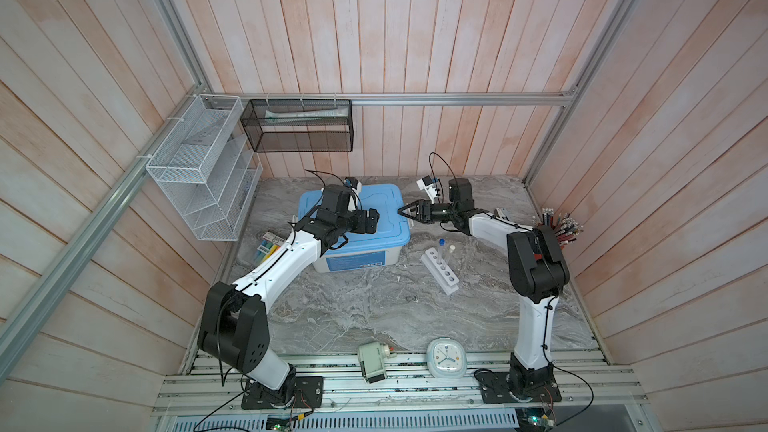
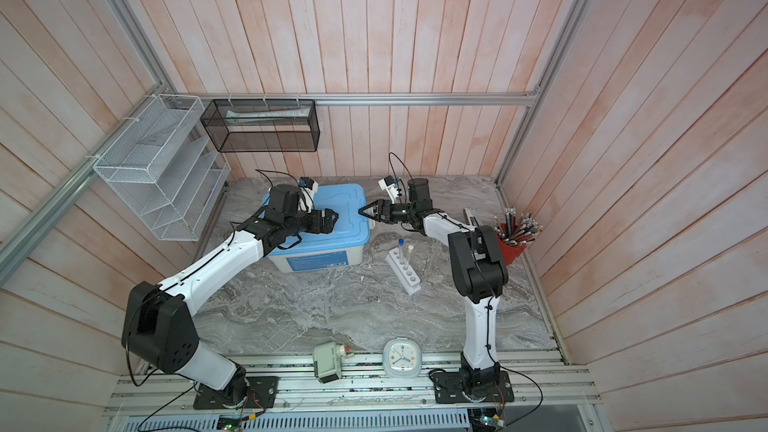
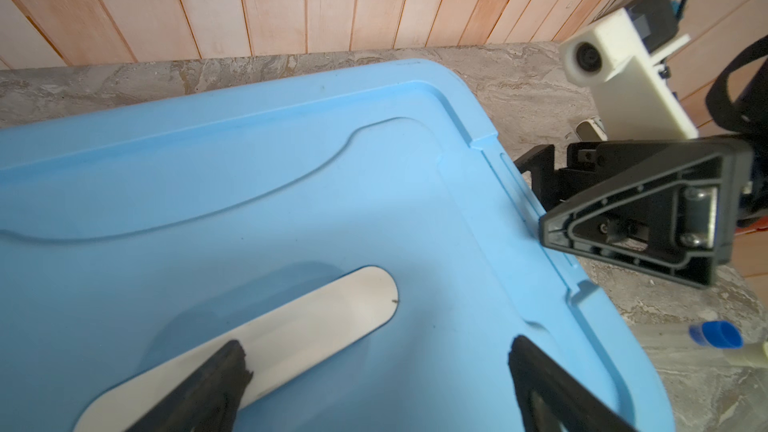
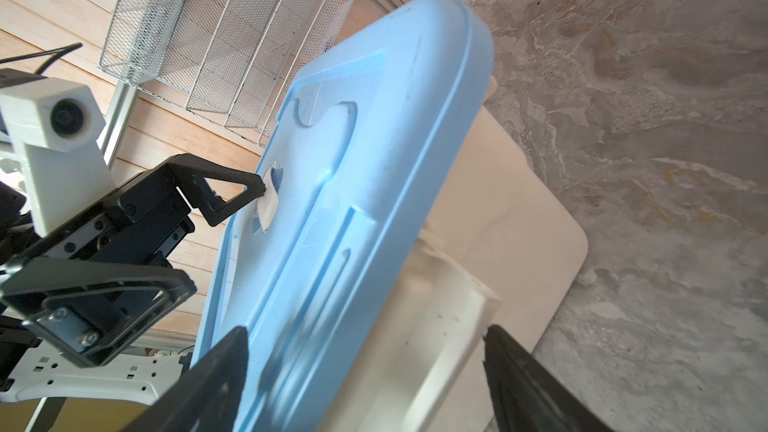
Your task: Organize the chemistry lab equipment
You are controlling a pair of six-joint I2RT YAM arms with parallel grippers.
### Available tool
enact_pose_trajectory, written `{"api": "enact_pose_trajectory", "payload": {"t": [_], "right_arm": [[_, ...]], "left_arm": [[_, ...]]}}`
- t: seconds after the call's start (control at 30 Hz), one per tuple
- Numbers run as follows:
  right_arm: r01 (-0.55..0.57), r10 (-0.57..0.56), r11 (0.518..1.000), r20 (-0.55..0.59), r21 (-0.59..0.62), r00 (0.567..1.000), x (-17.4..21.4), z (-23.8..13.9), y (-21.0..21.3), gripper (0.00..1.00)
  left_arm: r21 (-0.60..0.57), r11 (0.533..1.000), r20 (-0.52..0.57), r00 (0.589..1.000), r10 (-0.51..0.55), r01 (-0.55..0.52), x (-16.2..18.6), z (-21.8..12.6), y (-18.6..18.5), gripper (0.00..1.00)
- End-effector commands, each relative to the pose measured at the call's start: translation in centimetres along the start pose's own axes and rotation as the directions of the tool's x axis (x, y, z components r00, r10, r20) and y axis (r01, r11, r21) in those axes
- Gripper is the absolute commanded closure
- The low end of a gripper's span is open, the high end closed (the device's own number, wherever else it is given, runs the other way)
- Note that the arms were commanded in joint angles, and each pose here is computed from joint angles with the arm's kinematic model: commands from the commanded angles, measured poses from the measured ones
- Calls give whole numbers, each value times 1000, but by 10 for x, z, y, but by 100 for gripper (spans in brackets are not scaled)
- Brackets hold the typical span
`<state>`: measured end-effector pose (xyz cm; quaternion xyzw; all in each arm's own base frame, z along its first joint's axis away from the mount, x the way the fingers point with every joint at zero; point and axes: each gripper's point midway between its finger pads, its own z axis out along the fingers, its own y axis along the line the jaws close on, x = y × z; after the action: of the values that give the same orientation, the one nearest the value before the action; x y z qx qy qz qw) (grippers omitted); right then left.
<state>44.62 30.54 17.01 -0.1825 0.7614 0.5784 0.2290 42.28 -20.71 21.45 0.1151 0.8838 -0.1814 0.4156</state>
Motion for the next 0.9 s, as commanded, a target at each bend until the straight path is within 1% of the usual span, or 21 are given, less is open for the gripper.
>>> {"api": "enact_pose_trajectory", "payload": {"t": [0.0,0.57,0.87], "right_arm": [[3,-3,1000,-2,-16,1000,-3,8,-1,13],[-15,15,1000,4,-2,1000,-5,10,3,24],[-15,15,1000,1,16,1000,-4,10,5,29]], "left_arm": [[-4,1000,-86,996,-13,13,27,11,3,0],[-11,1000,-85,996,8,-9,27,8,4,0],[-18,1000,-86,996,18,-19,27,5,5,0]]}}
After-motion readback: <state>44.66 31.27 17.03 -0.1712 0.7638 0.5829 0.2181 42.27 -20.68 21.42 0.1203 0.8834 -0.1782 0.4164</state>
